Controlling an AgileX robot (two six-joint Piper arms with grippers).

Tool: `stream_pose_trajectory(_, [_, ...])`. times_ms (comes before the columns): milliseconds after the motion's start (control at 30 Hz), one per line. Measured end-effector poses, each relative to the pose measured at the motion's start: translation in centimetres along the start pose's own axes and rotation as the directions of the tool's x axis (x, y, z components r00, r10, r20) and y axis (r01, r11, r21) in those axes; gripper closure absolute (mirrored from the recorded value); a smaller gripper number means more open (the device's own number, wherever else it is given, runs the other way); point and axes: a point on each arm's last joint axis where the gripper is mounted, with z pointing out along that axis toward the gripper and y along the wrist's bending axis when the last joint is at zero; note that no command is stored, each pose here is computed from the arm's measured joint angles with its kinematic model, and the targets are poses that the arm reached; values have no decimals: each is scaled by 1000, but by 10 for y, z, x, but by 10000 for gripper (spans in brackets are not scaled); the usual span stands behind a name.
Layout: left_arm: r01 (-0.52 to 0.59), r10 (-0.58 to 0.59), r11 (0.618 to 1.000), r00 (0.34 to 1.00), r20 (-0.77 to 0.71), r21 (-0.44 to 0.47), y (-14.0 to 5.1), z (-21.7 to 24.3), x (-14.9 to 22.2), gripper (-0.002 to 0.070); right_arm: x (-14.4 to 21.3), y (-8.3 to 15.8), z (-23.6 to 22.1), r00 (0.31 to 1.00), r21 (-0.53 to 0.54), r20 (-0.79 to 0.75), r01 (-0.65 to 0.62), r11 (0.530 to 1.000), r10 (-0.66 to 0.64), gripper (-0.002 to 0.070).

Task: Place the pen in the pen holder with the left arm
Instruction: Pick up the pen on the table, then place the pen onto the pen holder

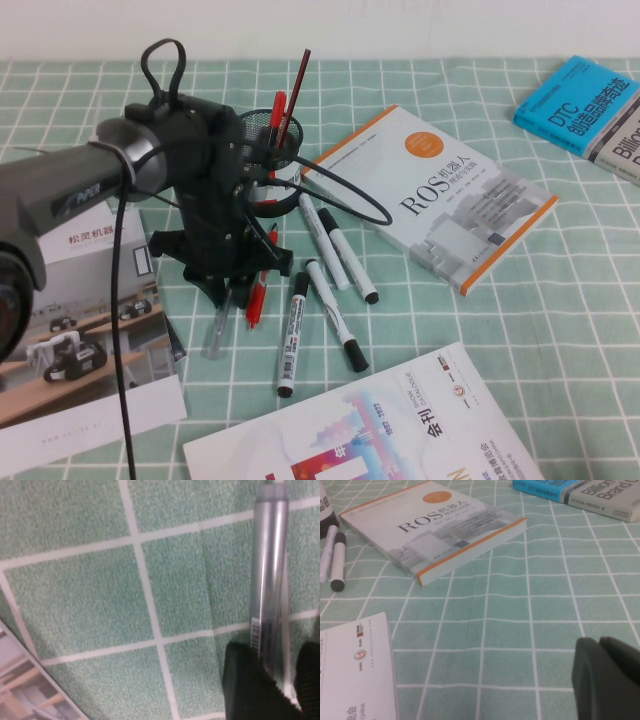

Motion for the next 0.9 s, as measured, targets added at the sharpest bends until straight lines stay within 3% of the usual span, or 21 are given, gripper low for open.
stream_pose_trajectory(100, [-7,7,1000,1000,-2,-8,0,-1,0,502,0,0,0,1000,0,0,0,1000,0,698])
stream_pose_trajectory(233, [-38,38,999,999,-7,-26,1,-1,0,620,0,0,0,1000,0,0,0,1000,0,698])
stream_pose_trajectory(567, [-108,107,994,994,-24,-28,3,-15,5,626,0,0,0,1000,0,0,0,1000,0,698])
stream_pose_trajectory(767, [-145,138,989,978,154,35,1,-78,15,626,0,0,0,1000,0,0,0,1000,0,698])
stream_pose_trajectory(900, [-164,129,985,905,405,54,1,-110,19,626,0,0,0,1000,0,0,0,1000,0,698])
